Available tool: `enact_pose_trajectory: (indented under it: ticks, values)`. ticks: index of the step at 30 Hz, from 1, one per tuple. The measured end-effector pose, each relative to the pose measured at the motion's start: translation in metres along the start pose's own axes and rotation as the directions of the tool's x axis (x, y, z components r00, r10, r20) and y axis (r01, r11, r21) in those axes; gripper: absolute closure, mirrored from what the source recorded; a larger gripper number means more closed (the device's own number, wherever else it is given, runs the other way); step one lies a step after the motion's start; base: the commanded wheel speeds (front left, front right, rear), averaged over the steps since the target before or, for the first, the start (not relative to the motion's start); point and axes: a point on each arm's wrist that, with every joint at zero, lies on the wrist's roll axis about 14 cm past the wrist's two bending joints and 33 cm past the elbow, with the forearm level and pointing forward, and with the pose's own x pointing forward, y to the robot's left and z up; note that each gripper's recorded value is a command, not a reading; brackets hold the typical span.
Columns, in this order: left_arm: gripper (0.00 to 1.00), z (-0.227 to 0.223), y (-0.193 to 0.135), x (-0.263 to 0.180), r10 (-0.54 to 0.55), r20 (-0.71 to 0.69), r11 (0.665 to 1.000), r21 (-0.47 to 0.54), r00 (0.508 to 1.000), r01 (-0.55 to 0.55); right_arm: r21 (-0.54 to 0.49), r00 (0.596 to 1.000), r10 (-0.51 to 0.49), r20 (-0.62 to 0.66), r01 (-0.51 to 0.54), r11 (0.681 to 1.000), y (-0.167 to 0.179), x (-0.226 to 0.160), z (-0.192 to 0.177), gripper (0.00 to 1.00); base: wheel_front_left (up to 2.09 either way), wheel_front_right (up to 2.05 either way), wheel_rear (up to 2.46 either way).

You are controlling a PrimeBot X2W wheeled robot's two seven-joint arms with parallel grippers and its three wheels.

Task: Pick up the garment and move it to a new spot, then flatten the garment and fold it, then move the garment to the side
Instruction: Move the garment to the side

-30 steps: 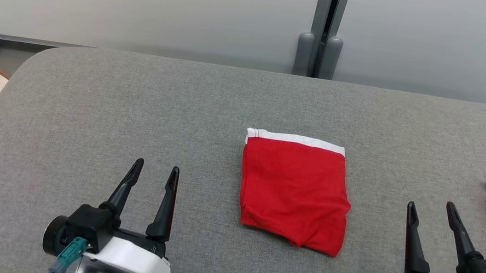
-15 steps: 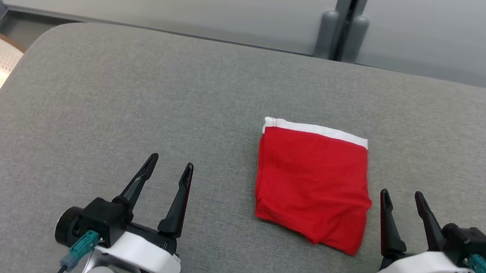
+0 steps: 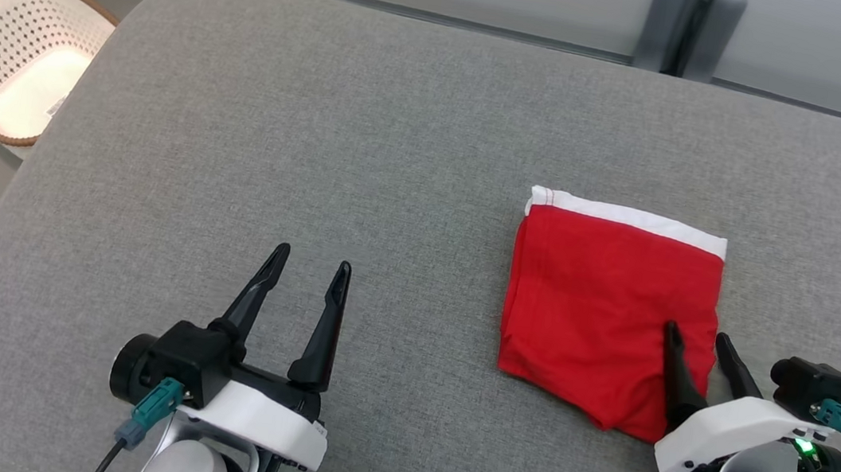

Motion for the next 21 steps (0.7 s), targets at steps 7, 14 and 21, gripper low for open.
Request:
enact_pose_trajectory:
  ticks: [7,14,21]
  values:
    - [0.00,-0.001,0.004,0.001,0.014,-0.004,1.000,0.005,1.000,-0.014,-0.057,0.999,0.019,-0.042,-0.021,0.998,0.005,0.013,-0.010,1.00,0.00,0.00,0.00]
    - [0.00,0.009,-0.010,0.007,-0.034,0.029,0.999,0.002,0.999,0.034,-0.276,0.998,0.038,0.046,-0.024,0.961,0.001,0.003,0.010,1.00,0.00,0.00,0.00]
    - [0.00,0.016,-0.043,0.017,-0.136,0.058,0.991,-0.007,0.989,0.137,-0.523,0.988,0.074,0.136,0.008,0.852,-0.023,-0.019,0.052,1.00,0.00,0.00,0.00]
